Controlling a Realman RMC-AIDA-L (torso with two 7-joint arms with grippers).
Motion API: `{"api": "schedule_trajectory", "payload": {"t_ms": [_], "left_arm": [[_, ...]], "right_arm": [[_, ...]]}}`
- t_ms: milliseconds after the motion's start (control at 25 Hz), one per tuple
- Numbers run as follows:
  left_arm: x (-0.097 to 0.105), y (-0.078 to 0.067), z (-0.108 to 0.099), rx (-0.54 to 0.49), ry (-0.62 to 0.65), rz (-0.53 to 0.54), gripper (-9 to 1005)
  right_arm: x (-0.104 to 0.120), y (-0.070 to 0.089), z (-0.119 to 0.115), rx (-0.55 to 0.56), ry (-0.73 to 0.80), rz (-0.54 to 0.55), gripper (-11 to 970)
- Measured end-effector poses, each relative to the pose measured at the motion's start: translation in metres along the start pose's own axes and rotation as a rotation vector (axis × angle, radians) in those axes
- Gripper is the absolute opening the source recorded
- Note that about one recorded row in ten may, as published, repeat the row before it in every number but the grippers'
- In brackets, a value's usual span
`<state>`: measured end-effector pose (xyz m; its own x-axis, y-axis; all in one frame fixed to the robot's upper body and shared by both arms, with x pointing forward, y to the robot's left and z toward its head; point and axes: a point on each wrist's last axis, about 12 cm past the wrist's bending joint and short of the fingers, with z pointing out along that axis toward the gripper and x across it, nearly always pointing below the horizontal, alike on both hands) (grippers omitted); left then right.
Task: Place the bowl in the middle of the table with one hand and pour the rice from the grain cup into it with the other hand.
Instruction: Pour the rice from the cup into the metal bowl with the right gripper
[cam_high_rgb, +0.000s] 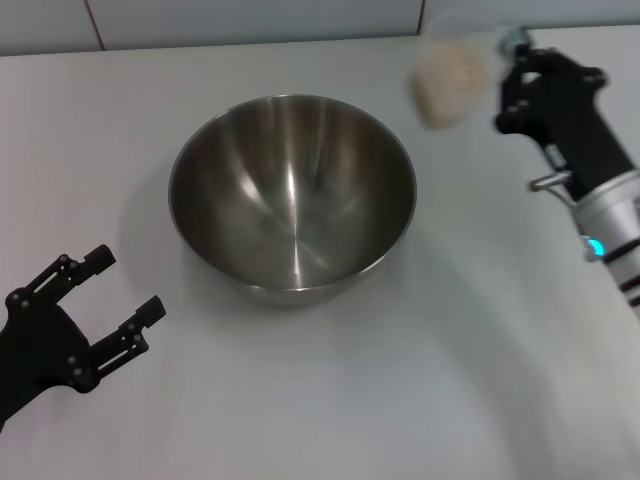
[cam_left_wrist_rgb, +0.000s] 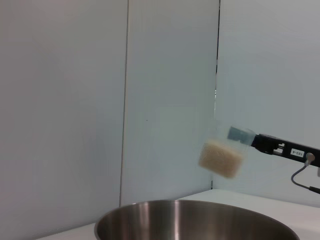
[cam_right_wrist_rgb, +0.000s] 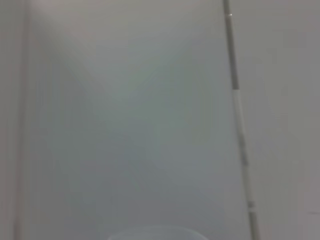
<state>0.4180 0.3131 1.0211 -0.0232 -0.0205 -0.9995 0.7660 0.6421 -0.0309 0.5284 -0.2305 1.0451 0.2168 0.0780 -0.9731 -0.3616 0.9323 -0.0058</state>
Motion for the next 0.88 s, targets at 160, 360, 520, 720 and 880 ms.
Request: {"api": "schedule_trajectory", "payload": {"t_ms": [160,360,520,720,880], "left_arm": [[0.0,-0.001,0.0,0.0,-0.001,-0.001,797],[0.0,-0.001,0.0,0.0,-0.002,-0.002,797],[0.0,-0.001,0.0,0.002,-0.003,-0.001,797],[-0.001,-0.001,0.0,0.007,-0.009,0.001,797],[-0.001,-0.002,0.0,0.007,-0.01,0.002,797]], "right_arm": [[-0.001,0.017,0.018,-0.137,0.021,0.011,1],[-0.001,0.037,0.038,-0.275,0.061,0.014,0],[0.0,0.05,0.045,-0.355,0.086,0.006,0],[0.001,0.056,0.044,-0.405,0.103,0.029,1],[0.002,0.055,0.041,-0.403,0.104,0.034,1]]}}
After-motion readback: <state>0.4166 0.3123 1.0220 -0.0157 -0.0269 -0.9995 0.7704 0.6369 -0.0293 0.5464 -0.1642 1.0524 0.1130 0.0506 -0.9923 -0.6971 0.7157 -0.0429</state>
